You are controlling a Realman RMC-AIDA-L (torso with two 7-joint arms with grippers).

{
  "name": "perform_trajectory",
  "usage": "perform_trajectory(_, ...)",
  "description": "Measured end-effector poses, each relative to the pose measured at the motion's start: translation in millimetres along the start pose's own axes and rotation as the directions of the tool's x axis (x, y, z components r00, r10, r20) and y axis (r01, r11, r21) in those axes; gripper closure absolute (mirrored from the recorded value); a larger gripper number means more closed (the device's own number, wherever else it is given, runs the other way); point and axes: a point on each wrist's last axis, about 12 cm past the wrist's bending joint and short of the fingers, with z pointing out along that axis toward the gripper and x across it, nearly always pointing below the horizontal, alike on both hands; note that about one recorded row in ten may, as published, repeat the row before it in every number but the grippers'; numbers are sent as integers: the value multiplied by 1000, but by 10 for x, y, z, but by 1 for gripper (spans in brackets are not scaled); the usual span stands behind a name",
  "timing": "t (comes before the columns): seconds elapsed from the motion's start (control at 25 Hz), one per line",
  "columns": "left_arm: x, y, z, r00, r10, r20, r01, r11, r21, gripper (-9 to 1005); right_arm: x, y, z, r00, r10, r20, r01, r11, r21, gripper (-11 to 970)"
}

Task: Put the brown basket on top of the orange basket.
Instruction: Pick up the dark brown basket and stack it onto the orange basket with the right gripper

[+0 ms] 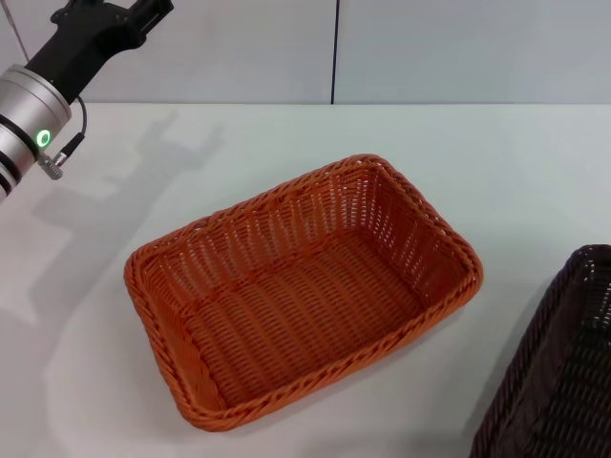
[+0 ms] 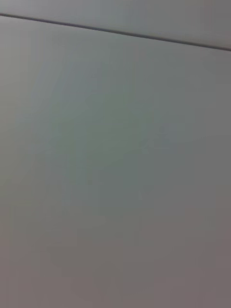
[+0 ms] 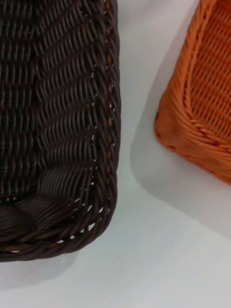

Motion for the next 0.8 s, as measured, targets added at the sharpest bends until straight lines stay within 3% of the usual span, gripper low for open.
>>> perform_trajectory(0.2,-24,10,7,1000,17,7,-17,1000,-2,150,93,58,-60,997,28,74,-24,999,-47,800)
perform_trajectory(0.48,-92,35,26,999,42,35,-41,999,-13,150,178,173,-257,966,6,257,25,993,-115,806)
perform_trajectory(0.8,-116,54,31,998,45,42,-44,999,-22,150,196,292,-283,898,-40,438,113,983,-143,814)
